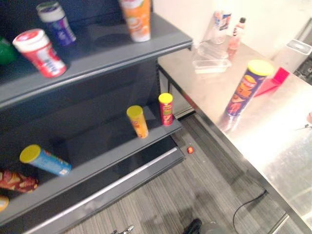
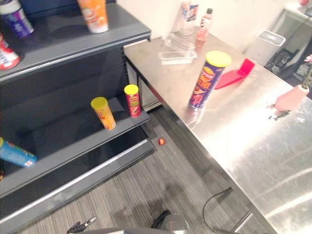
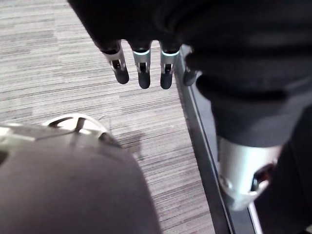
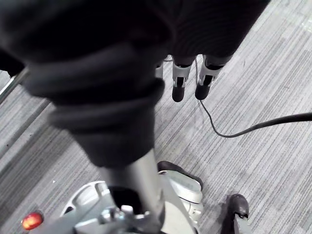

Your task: Put the gum and the chips on the shelf.

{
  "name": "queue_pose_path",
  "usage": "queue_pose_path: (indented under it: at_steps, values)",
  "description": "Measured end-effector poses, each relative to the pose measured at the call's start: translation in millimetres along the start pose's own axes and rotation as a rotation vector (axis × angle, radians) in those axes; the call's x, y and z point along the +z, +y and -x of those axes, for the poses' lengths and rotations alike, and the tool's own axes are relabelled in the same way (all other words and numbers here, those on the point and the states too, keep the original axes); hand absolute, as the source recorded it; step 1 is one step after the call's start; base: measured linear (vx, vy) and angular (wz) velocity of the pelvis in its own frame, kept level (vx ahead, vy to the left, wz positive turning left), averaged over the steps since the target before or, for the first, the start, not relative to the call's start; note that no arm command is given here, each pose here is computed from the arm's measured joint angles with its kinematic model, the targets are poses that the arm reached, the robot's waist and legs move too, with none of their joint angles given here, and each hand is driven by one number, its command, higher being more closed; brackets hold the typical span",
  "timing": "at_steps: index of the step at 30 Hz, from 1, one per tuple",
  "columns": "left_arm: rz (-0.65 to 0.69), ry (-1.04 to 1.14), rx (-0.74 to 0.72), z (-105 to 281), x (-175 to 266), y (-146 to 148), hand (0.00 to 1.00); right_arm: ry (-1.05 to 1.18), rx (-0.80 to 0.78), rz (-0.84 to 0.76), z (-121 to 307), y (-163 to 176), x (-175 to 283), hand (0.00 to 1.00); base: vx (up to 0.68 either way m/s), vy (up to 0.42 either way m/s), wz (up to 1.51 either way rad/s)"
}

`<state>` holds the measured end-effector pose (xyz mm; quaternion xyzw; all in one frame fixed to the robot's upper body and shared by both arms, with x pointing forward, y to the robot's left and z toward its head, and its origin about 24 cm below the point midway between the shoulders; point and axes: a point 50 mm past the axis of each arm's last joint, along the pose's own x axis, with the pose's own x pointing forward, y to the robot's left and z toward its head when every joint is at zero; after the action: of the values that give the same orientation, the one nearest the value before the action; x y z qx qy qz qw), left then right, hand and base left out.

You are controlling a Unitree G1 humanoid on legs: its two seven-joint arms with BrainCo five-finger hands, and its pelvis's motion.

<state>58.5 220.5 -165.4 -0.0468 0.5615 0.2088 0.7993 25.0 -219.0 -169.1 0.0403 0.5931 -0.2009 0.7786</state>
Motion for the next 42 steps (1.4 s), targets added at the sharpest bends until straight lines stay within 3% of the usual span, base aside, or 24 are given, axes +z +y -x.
queue_pose_path:
  at_steps: [6,13,19,42]
  values:
    - [0.086,0.006,0.02,2,-6,-4,0.0,-0.003,-0.011,0.103,0,-6,2,0.0,0.11,-0.025,-1.19]
    - [0.096,0.008,0.053,2,-8,-2,0.0,-0.029,-0.018,0.152,-1,-7,6,0.0,0.12,0.238,-1.54]
    - [0.075,-0.023,0.07,0,1,6,0.0,-0.023,-0.009,0.18,0,3,1,0.0,0.04,0.153,-0.33]
    - [0.036,0.02,0.052,2,-10,5,0.0,-0.043,-0.062,0.106,2,7,-3,0.0,0.03,-0.015,-0.39]
